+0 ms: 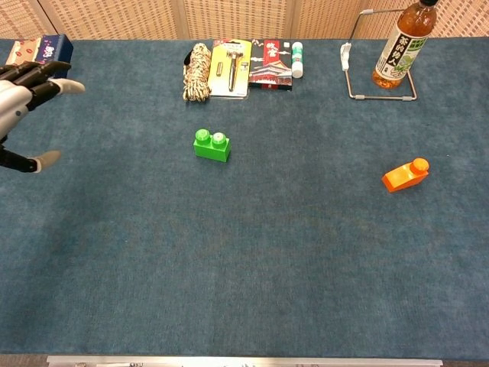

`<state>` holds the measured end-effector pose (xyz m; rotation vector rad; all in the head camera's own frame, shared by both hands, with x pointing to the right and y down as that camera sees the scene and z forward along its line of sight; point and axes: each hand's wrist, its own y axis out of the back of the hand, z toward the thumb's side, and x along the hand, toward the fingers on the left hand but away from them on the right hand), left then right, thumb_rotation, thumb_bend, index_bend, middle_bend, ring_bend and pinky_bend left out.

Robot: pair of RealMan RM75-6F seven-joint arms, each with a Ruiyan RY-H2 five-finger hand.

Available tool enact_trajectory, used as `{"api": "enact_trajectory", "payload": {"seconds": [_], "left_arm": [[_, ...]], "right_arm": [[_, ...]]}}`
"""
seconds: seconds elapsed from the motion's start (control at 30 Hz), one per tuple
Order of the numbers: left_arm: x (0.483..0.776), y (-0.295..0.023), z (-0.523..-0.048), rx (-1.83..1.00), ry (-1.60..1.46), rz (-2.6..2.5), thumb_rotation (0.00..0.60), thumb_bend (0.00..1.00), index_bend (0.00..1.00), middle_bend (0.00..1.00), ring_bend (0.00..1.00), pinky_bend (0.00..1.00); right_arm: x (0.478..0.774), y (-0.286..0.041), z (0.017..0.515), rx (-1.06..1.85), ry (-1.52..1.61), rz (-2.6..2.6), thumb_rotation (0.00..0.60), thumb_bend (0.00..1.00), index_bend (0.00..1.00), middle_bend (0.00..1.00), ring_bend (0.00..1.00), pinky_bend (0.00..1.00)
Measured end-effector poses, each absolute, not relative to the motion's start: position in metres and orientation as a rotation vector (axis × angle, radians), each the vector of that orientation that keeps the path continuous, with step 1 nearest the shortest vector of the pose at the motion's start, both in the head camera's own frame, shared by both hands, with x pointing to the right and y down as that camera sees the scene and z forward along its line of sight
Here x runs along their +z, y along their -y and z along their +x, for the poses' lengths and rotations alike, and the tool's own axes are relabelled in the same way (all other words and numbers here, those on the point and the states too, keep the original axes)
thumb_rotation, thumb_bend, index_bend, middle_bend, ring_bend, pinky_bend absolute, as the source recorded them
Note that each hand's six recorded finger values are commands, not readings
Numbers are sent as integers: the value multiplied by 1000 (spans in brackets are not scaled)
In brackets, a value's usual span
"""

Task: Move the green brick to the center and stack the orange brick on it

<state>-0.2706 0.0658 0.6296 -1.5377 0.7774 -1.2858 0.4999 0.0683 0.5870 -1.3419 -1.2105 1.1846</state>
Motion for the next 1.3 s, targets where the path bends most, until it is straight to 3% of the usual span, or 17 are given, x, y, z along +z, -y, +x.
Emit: {"api": "enact_trajectory", "payload": {"seconds": [0.13,0.3,0.43,0.7,0.83,1.3], "left_arm": [[626,-79,-299,-1256,-854,-1539,600,293,138,0,0,93],[620,-103,-346,-1279,-958,-1479,600,293,164,11,0,93],[616,-114,-367,-1287,-1024,-1451,600,293,167,60,0,93],[611,-112,-383,-1258,-1104,-1422,600,293,168,161,40,93],[610,-111,-386,-1257,-1110,-1420,600,294,168,173,93,93],[609,-110,-392,-1268,-1145,-1419,600,294,168,175,96,94]], "right_arm": [[589,-67,492,1158,1176,-1348,600,0,339,365,201,283],[595,-66,477,1117,1105,-1361,600,2,339,319,194,298],[604,-63,471,1154,1031,-1372,600,5,339,284,143,199],[616,-52,458,1256,882,-1383,600,10,339,230,80,127],[625,-44,454,1315,801,-1394,600,41,339,219,68,117],[664,-24,444,1406,661,-1457,600,56,339,197,45,104]]}}
